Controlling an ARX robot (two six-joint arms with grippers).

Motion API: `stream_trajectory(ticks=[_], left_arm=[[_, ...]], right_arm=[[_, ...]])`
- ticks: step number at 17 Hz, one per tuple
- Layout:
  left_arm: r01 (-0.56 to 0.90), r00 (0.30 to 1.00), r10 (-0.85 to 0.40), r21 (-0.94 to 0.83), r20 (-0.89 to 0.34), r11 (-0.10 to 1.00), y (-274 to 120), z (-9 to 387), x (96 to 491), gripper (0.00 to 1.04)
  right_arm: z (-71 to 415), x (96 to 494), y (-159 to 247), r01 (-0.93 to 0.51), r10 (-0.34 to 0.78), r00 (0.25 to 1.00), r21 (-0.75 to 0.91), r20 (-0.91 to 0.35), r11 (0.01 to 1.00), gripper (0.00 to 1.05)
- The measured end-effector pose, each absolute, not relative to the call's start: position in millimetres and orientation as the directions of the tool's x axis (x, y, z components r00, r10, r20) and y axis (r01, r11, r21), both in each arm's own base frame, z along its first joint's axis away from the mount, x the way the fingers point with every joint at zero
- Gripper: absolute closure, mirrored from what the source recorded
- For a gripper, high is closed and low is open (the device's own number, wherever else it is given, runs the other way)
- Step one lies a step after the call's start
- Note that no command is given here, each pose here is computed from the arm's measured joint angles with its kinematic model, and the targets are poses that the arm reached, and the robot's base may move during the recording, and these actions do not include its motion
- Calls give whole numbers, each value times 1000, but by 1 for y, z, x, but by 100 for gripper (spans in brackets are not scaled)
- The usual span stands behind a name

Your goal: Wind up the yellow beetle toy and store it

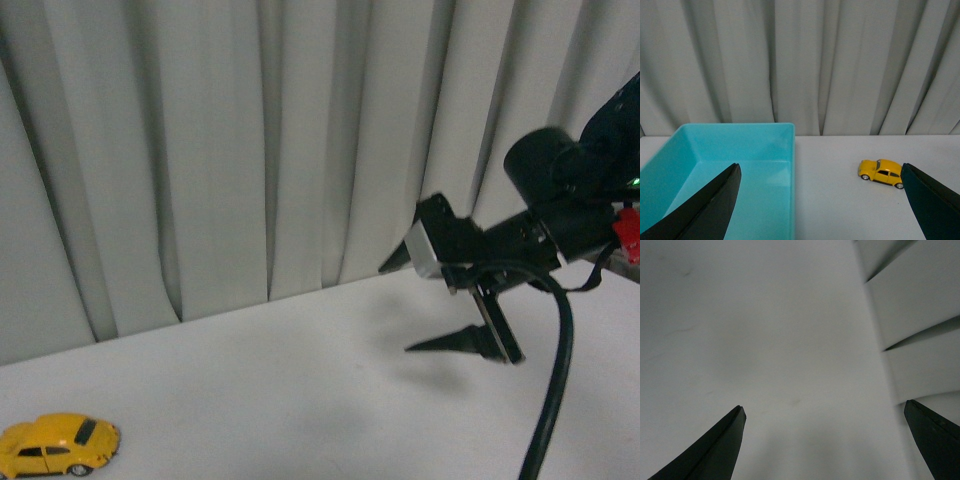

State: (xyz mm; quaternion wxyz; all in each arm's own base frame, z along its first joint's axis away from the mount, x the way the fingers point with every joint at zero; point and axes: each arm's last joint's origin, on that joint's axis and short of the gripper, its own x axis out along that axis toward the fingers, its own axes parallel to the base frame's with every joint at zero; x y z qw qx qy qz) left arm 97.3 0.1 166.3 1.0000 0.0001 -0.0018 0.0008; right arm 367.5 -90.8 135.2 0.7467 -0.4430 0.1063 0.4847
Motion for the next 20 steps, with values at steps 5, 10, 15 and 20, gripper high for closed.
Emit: stream_trajectory(ticks=[5,10,15,20], left_arm=[[-1,1000,1,0,4,1000,0,166,97,7],[-2,1000,2,0,4,1000,0,166,97,7],[-1,1000,1,0,3,1000,0,166,97,7],[-1,1000,1,0,4,1000,0,166,97,7]], right_arm=[[208,351,-85,-561,664,645,-825,-377,77,7],[227,254,-36,-45,37,999,-538,-26,842,57],[211,170,1,-19,19,1000,-48,3,999,103],[190,147,1,-7,7,1000,-18,-7,1000,103]])
